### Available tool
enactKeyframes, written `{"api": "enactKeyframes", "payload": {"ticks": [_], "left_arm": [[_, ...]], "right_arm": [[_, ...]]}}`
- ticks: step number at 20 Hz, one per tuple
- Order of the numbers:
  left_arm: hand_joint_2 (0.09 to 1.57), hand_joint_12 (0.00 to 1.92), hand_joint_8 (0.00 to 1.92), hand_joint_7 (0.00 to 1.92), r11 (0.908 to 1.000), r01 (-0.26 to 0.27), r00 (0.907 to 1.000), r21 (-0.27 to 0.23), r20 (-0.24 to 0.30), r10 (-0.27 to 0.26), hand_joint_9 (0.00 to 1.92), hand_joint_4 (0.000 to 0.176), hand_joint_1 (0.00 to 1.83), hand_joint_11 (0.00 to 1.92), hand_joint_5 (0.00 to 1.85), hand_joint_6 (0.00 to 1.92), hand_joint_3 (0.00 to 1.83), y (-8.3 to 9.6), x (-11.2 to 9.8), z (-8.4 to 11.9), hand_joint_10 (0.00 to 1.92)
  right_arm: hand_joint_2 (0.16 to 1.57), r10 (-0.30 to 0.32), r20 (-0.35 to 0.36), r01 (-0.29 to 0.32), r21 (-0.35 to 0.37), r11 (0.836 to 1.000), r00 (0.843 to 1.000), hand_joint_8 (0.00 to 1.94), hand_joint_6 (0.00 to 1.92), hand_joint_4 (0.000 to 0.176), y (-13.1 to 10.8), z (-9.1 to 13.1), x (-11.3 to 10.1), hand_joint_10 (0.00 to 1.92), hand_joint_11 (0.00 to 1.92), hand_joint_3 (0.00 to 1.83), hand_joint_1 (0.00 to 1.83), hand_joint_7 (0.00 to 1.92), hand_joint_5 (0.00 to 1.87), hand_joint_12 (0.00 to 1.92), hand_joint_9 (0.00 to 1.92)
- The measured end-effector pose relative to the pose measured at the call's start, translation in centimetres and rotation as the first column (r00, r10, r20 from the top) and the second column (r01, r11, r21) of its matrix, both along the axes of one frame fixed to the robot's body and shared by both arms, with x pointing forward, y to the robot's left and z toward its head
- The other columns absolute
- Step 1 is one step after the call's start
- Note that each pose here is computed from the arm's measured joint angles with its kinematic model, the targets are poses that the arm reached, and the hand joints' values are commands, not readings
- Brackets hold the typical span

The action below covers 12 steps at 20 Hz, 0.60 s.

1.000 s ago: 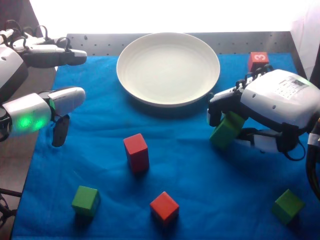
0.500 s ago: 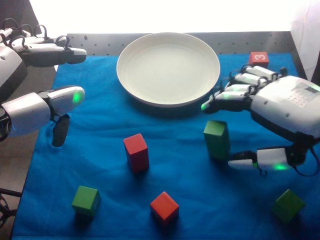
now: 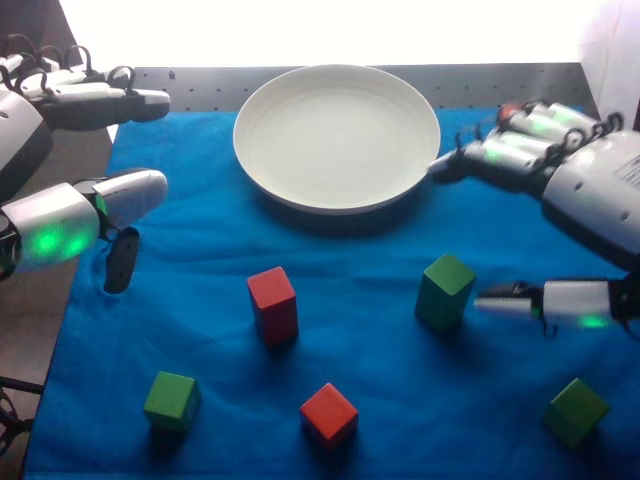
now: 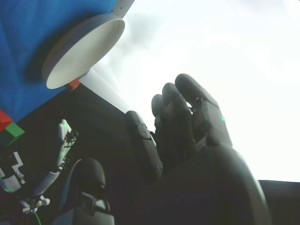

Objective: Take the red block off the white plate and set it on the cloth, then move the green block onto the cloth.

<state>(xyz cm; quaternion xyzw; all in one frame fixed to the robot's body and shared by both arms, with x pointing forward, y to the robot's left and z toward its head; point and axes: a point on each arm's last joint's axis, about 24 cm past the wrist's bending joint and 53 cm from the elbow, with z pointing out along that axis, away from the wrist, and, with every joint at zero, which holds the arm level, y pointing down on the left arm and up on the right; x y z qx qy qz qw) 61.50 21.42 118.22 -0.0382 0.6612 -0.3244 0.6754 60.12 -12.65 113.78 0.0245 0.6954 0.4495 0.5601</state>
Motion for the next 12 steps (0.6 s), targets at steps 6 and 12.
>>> {"api": "enactKeyframes", "payload": {"ticks": [6, 12], "left_arm": [[1.15, 1.04, 0.00, 0.44, 0.9997, -0.002, 0.9978, -0.024, 0.066, 0.004, 0.45, 0.079, 0.60, 0.11, 0.44, 0.00, 0.00, 0.1, -0.1, 1.8, 0.01], [1.12, 0.99, 0.00, 0.42, 0.9889, 0.041, 0.9759, -0.143, 0.218, -0.009, 0.54, 0.078, 0.72, 0.21, 0.33, 0.00, 0.00, 0.4, -0.8, 6.4, 0.02]], "right_arm": [[1.02, -0.113, 0.153, 0.095, 0.117, 0.989, 0.982, 1.18, 1.17, 0.000, -3.6, 5.5, 1.1, 1.40, 0.00, 0.00, 1.15, 0.11, 0.10, 1.92, 0.04], [1.19, -0.198, 0.301, 0.123, 0.250, 0.960, 0.933, 1.42, 1.43, 0.000, -5.9, 10.3, 0.5, 1.64, 0.27, 0.00, 1.16, 0.17, 0.04, 1.92, 0.21]]}}
